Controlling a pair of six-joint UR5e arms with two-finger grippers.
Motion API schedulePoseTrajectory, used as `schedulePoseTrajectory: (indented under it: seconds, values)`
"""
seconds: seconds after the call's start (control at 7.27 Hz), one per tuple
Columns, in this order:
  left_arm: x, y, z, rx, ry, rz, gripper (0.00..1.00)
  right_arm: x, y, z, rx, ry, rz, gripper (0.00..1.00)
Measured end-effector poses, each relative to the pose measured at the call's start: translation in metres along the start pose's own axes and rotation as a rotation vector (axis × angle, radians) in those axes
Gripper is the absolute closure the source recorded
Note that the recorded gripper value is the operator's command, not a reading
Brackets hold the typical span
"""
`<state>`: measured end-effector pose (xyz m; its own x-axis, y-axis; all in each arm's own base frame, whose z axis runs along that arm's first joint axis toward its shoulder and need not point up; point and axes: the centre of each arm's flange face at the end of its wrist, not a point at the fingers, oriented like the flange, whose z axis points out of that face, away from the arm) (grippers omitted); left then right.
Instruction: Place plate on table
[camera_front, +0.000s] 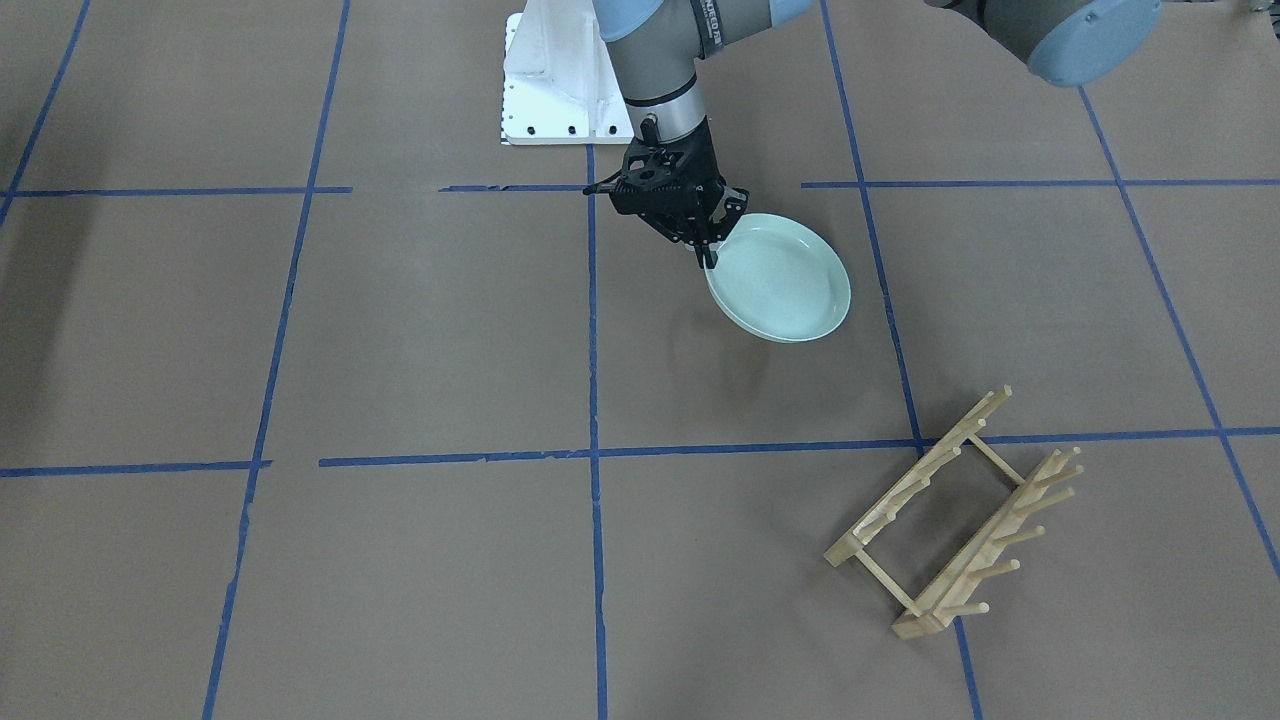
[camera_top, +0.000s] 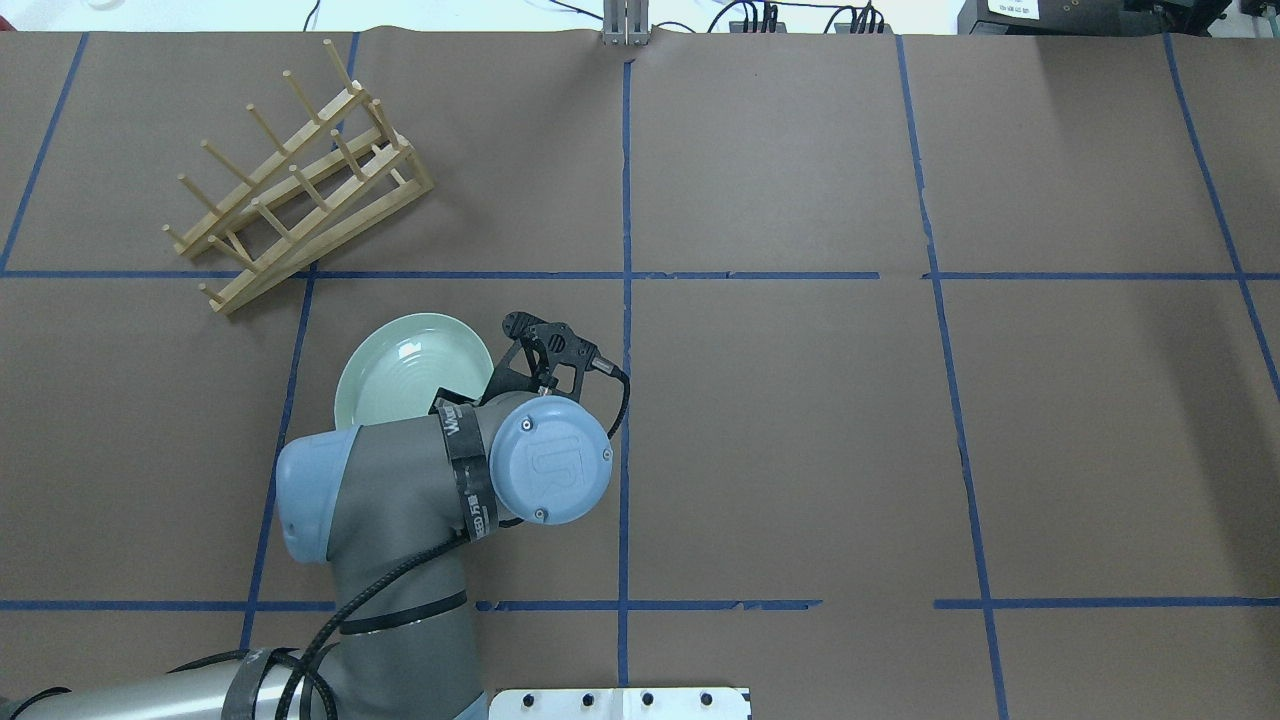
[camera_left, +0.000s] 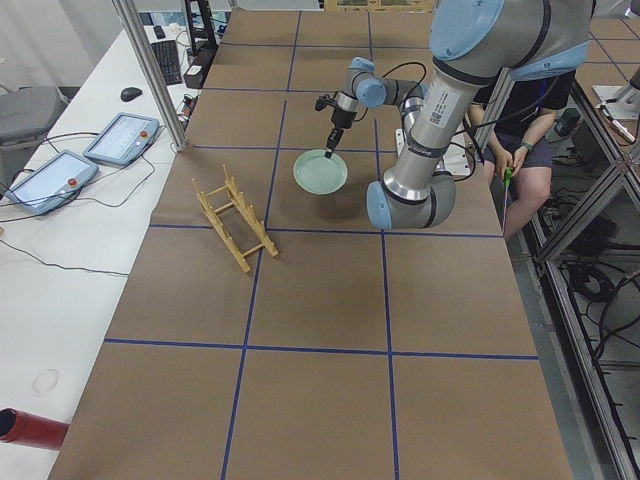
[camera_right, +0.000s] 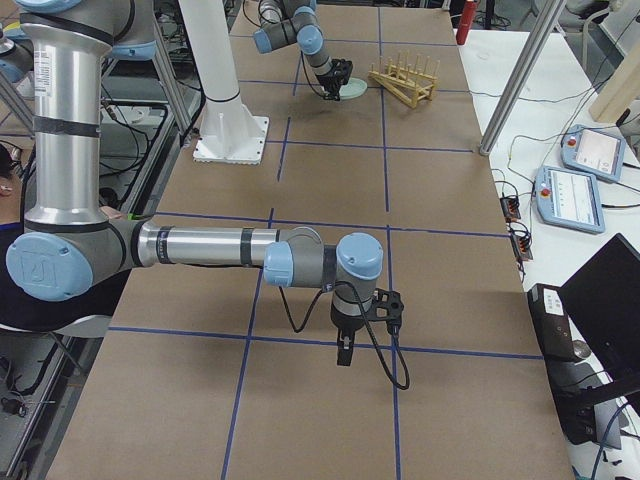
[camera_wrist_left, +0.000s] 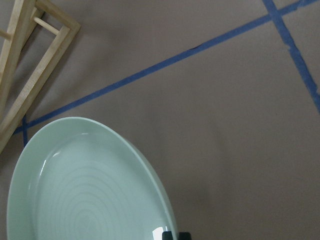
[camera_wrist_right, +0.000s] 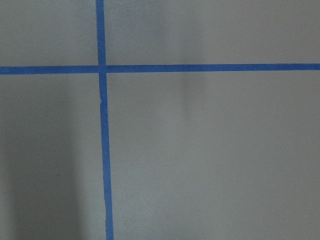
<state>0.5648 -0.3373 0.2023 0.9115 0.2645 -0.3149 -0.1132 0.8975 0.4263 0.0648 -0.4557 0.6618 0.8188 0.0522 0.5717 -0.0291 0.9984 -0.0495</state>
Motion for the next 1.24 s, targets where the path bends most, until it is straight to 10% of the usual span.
schedulePoseTrajectory:
  seconds: [0.55, 0.83, 1.24]
  values:
    - [-0.023, -0.018, -0.033, 0.078, 0.033, -0.014, 0.0, 0.0, 0.0, 0.0, 0.0, 0.001, 0.0, 0.0]
    - [-0.123, -0.077, -0.093, 0.14, 0.133, -0.048, 0.0, 0.0, 0.0, 0.0, 0.0, 0.001, -0.001, 0.0]
    - [-0.347, -0.149, -0.124, 0.063, 0.288, -0.129, 0.0, 0.0, 0.0, 0.0, 0.0, 0.001, -0.001, 0.0]
